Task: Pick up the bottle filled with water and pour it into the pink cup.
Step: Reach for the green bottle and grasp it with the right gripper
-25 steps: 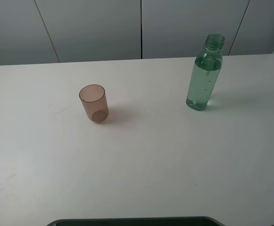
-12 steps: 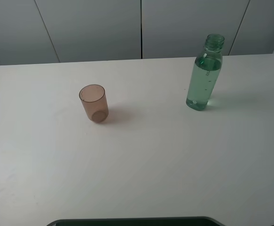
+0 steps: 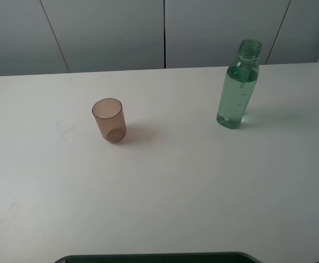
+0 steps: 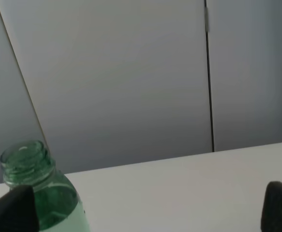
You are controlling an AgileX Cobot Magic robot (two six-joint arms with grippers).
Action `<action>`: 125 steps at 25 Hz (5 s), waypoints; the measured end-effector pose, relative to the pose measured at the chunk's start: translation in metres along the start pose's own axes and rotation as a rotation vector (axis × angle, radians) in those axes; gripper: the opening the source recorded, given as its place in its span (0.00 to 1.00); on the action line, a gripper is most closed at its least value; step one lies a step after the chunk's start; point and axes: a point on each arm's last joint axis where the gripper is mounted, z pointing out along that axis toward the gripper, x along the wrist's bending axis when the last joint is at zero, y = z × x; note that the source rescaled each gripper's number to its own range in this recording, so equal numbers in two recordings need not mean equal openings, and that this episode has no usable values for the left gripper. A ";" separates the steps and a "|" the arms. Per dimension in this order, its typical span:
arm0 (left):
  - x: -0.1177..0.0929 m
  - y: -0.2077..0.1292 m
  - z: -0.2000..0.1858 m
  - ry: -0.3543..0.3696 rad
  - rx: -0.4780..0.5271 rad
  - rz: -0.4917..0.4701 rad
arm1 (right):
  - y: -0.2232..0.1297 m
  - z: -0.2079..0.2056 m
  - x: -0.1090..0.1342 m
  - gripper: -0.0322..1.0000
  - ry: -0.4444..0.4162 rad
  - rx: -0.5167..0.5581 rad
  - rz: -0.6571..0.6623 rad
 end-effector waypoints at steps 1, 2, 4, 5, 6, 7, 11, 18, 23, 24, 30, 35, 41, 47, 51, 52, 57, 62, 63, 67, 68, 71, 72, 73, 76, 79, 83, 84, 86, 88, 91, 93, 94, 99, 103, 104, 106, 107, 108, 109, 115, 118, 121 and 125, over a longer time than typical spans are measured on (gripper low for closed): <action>0.000 0.000 0.000 0.000 0.000 0.000 | -0.004 -0.001 0.000 1.00 0.002 0.001 0.001; 0.000 0.000 0.000 0.000 0.000 0.000 | -0.008 -0.001 -0.001 1.00 0.003 0.006 0.002; 0.000 0.000 0.000 0.000 0.000 0.000 | -0.015 -0.001 -0.001 1.00 0.005 0.016 0.005; 0.000 0.000 0.000 0.000 0.000 0.000 | -0.018 -0.001 -0.002 1.00 0.006 0.025 0.007; 0.000 0.000 0.000 0.000 0.000 0.000 | -0.021 0.000 -0.002 1.00 0.006 0.038 0.008; 0.000 0.000 0.000 0.000 0.000 0.000 | -0.024 0.001 -0.002 1.00 0.006 0.050 0.009; 0.000 0.000 0.000 0.000 0.000 0.000 | -0.034 0.009 -0.002 1.00 0.023 0.084 -0.004; 0.000 0.000 0.000 0.000 0.000 0.000 | -0.045 0.027 0.002 1.00 0.083 0.114 -0.024; 0.000 0.000 0.000 0.000 0.000 0.000 | -0.056 0.034 0.003 1.00 0.113 0.173 -0.058; 0.000 0.000 0.000 0.000 0.000 0.000 | -0.059 0.033 0.003 1.00 0.119 0.185 -0.068; 0.000 0.000 0.000 0.000 0.000 0.000 | -0.064 0.035 0.005 1.00 0.150 0.212 -0.096; 0.000 0.000 0.000 0.000 0.000 0.000 | -0.070 0.038 0.008 1.00 0.190 0.242 -0.109; 0.000 0.000 0.000 0.000 0.000 0.000 | -0.078 0.046 0.021 1.00 0.242 0.293 -0.159; 0.000 0.000 0.000 0.000 0.000 0.000 | -0.070 0.061 0.031 1.00 0.250 0.261 -0.202; 0.000 0.000 0.000 0.000 0.000 0.000 | -0.068 0.076 0.033 1.00 0.246 0.270 -0.203; 0.000 0.000 0.000 0.000 0.000 0.000 | -0.070 0.079 0.034 1.00 0.245 0.282 -0.204; 0.000 0.000 0.000 0.000 0.000 0.000 | -0.082 0.093 0.034 1.00 0.243 0.336 -0.205; 0.000 0.000 0.000 0.000 0.000 0.000 | -0.089 0.102 0.037 1.00 0.254 0.359 -0.202; 0.000 0.000 0.000 0.000 0.000 0.000 | -0.089 0.104 0.039 1.00 0.261 0.359 -0.202; 0.000 0.000 0.000 0.000 0.000 0.000 | -0.088 0.113 0.044 1.00 0.276 0.342 -0.201; 0.000 0.000 0.000 0.000 0.000 0.000 | -0.088 0.116 0.045 1.00 0.276 0.341 -0.201; 0.000 0.000 0.000 0.000 0.000 0.000 | -0.090 0.122 0.046 1.00 0.274 0.349 -0.193; 0.000 0.000 0.000 0.000 0.000 0.000 | -0.090 0.124 0.046 1.00 0.274 0.349 -0.193; 0.000 0.000 0.000 0.000 0.000 0.000 | -0.090 0.127 0.047 1.00 0.274 0.347 -0.190; 0.000 0.000 0.000 0.000 0.000 0.000 | -0.090 0.133 0.048 1.00 0.274 0.345 -0.186; 0.000 0.000 0.000 0.000 0.000 0.000 | -0.091 0.140 0.049 1.00 0.273 0.343 -0.180; 0.000 0.000 0.000 0.000 0.000 0.000 | -0.093 0.148 0.051 1.00 0.280 0.347 -0.164; 0.000 0.000 0.000 0.000 0.000 0.000 | -0.094 0.149 0.052 1.00 0.282 0.351 -0.162; 0.000 0.000 0.000 0.000 0.000 0.000 | -0.094 0.153 0.053 1.00 0.283 0.349 -0.157; 0.000 0.000 0.000 0.000 0.000 0.000 | -0.094 0.158 0.054 1.00 0.285 0.344 -0.152; 0.000 0.000 0.000 0.000 0.000 -0.002 | -0.094 0.163 0.055 1.00 0.284 0.341 -0.146; 0.000 0.000 0.000 0.000 0.000 -0.002 | -0.095 0.166 0.055 1.00 0.283 0.344 -0.141; 0.000 0.000 0.000 0.000 0.000 -0.002 | -0.097 0.167 0.055 1.00 0.283 0.344 -0.137; 0.000 0.000 0.000 0.000 0.000 -0.002 | -0.102 0.170 0.055 1.00 0.290 0.327 -0.128; 0.000 0.000 0.000 0.000 0.000 -0.002 | -0.101 0.172 0.056 1.00 0.291 0.307 -0.122; 0.000 0.000 0.000 0.000 0.000 -0.002 | -0.099 0.174 0.056 1.00 0.291 0.296 -0.120; 0.000 0.000 0.000 0.000 0.000 -0.002 | -0.097 0.176 0.057 1.00 0.293 0.279 -0.118; 0.000 0.000 0.000 0.000 0.000 -0.002 | -0.095 0.178 0.058 1.00 0.294 0.272 -0.118; 0.000 0.000 0.000 0.000 0.000 -0.002 | -0.094 0.179 0.058 1.00 0.295 0.266 -0.118; 0.000 0.000 0.000 0.000 0.000 -0.002 | -0.093 0.180 0.059 1.00 0.294 0.263 -0.116; 0.000 0.000 0.000 0.000 0.000 -0.002 | -0.097 0.181 0.057 1.00 0.277 0.266 -0.104; 0.000 0.000 0.000 0.000 0.000 -0.002 | -0.106 0.183 0.056 1.00 0.277 0.284 -0.102; 0.000 0.000 0.000 0.000 0.000 -0.002 | -0.112 0.184 0.056 1.00 0.280 0.278 -0.097; 0.000 0.000 0.000 0.000 0.000 -0.002 | -0.112 0.185 0.056 1.00 0.286 0.251 -0.091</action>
